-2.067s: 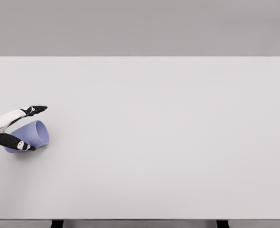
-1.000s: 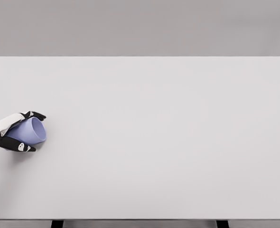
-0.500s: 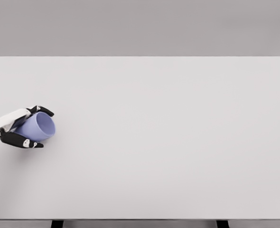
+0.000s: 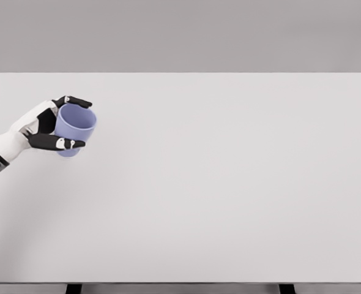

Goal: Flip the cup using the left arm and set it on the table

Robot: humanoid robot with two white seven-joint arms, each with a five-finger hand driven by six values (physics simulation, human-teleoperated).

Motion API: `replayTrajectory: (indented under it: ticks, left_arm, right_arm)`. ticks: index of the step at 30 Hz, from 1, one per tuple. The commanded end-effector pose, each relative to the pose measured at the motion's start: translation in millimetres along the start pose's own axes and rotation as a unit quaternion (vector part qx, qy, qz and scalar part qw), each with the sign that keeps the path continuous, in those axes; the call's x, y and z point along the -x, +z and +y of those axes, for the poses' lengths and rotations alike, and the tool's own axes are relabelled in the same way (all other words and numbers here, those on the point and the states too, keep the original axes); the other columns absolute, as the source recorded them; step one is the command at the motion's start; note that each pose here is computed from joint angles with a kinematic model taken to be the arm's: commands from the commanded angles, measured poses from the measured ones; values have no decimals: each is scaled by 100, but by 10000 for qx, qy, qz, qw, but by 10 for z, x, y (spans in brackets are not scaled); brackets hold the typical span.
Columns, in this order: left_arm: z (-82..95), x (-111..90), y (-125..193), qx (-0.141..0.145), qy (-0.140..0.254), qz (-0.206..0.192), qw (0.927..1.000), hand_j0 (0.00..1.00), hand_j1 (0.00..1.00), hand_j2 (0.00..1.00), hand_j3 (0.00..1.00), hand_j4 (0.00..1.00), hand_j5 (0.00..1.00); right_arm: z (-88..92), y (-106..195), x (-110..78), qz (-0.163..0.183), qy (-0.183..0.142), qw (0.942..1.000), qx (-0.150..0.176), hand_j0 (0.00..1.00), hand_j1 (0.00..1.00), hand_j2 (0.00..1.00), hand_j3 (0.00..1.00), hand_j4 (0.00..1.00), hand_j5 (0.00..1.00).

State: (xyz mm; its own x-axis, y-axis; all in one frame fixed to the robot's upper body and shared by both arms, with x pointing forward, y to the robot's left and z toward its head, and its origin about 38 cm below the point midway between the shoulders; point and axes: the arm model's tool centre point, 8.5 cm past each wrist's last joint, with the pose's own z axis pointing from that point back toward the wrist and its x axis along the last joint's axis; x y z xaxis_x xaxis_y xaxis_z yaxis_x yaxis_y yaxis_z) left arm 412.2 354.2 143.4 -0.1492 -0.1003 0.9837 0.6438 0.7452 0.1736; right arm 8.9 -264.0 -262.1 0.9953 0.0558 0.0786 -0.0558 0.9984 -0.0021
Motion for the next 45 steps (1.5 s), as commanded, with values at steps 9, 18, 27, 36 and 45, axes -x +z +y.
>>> replayTrajectory:
  ticks: [9,18,27,36,45]
  left_arm:
    - [-282,131,-334,-292,355,-1023,9937,57,57,57,57,57,57]
    - [-589,468,-725,-489,4,-1399,9890,60,60,60,60,60,60]
    - [-675,687,-822,-598,280,-1180,9908,72,72,72,72,72,72]
    - [-682,666,-833,-577,267,-1210,9906,78,78,78,78,78,78]
    - [-688,650,-839,-564,258,-1237,9904,100,100,100,100,100,100]
  right_arm:
    - [0,0,-4,-5,1,10000,0,100,100,100,100,100,100]
    - [0,0,-4,-5,1,10000,0,100,100,100,100,100,100]
    - [-1,0,-4,-6,-6,10000,0,100,100,100,100,100,100]
    - [0,0,-4,-5,1,10000,0,100,100,100,100,100,100]
    - [-1,0,-4,-6,-6,10000,0,100,100,100,100,100,100]
